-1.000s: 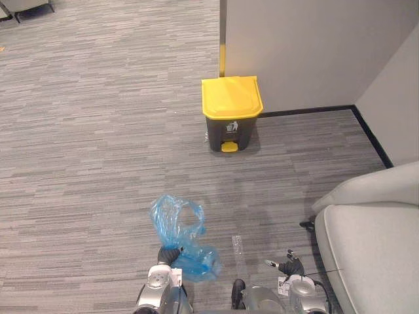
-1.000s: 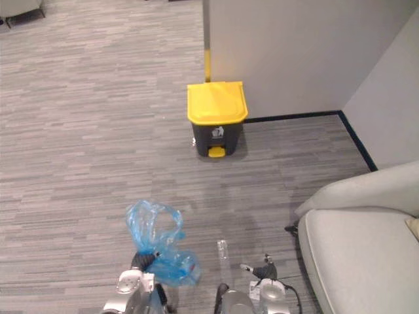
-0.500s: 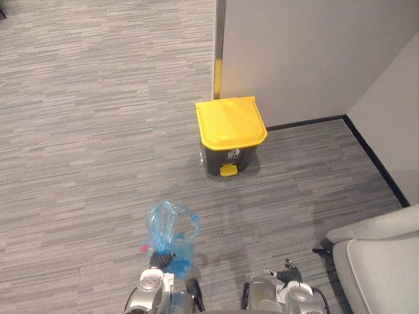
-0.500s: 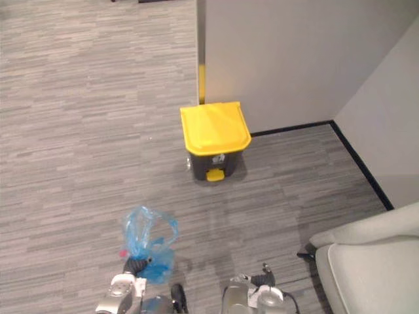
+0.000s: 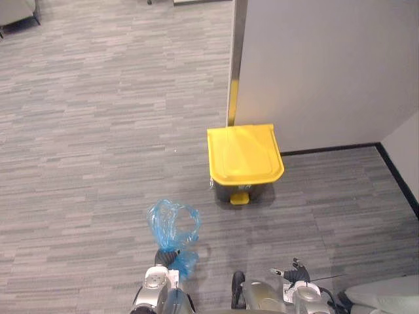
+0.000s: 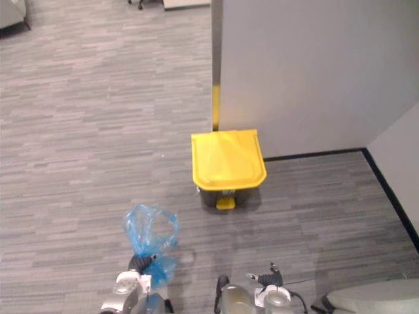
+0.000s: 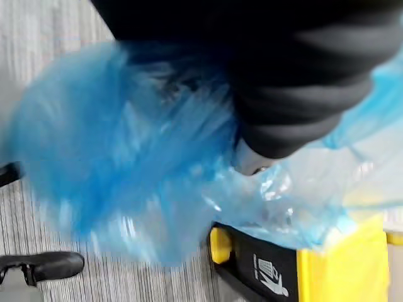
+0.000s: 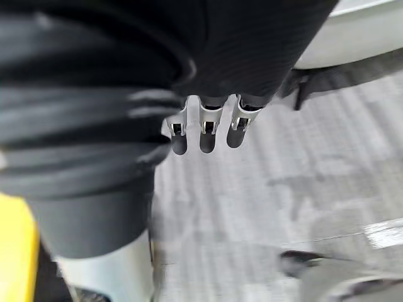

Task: Gather rubbish on tea table into small bin, then transfer packed bag to large trash can.

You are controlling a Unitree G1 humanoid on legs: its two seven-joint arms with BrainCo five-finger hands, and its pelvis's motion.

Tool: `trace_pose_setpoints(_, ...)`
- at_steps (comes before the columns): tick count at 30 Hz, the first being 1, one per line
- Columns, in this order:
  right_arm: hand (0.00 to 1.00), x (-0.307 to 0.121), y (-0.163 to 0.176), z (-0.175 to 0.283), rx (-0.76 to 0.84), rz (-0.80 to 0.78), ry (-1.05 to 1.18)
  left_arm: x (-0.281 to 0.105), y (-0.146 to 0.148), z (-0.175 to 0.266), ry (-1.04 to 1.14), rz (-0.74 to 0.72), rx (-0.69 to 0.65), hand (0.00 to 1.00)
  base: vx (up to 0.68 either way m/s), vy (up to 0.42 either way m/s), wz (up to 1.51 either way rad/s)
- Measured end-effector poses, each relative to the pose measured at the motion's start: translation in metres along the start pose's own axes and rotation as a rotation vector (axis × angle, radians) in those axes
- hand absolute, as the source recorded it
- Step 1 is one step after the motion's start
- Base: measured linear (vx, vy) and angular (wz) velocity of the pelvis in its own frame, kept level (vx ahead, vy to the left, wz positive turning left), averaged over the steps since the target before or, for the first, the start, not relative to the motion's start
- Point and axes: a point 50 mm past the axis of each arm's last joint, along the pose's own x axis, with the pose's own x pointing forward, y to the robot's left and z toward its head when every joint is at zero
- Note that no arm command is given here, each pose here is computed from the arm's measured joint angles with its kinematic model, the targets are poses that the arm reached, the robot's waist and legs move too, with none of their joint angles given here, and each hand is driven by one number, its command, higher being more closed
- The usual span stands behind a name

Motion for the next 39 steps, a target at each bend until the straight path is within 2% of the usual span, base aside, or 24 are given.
trace_pose_setpoints(4,0.00,0.000,-0.009,-0.013,0.002,-0.022,0.057,-0.001,-0.008,-0.004,0.016,-0.032,0.030,1.00,0.23,0.240,-0.42)
trace_pose_setpoints(8,0.00,-0.007,0.004,-0.030,0.011,0.010,0.109,-0.001,0.007,-0.011,0.046,-0.006,0.073,1.00,0.26,0.298,-0.53)
trace_pose_setpoints(13,0.00,-0.004,0.008,-0.019,-0.001,0.027,0.079,-0.003,0.020,-0.019,0.070,0.020,0.108,1.00,0.25,0.218,-0.49)
trace_pose_setpoints(19,0.00,-0.002,0.017,-0.008,-0.044,0.061,0.040,-0.002,0.044,-0.015,0.063,0.078,0.166,1.00,0.23,-0.062,-0.01)
trace_pose_setpoints(24,0.00,0.001,-0.012,-0.015,-0.077,-0.007,0.065,-0.004,0.011,-0.025,0.091,0.011,0.102,1.00,0.26,-0.049,-0.09)
trace_pose_setpoints(34,0.00,-0.006,-0.007,-0.034,-0.061,0.003,0.120,-0.006,0.008,-0.032,0.118,-0.029,0.109,1.00,0.09,0.064,-0.04)
trace_pose_setpoints(36,0.00,-0.004,-0.018,-0.035,-0.062,-0.024,0.126,-0.008,0.006,-0.034,0.123,-0.036,0.104,1.00,0.01,0.092,-0.07)
trace_pose_setpoints(39,0.00,-0.006,0.000,-0.031,-0.042,0.016,0.119,-0.007,0.018,-0.034,0.124,-0.012,0.130,1.00,-0.03,0.091,0.02)
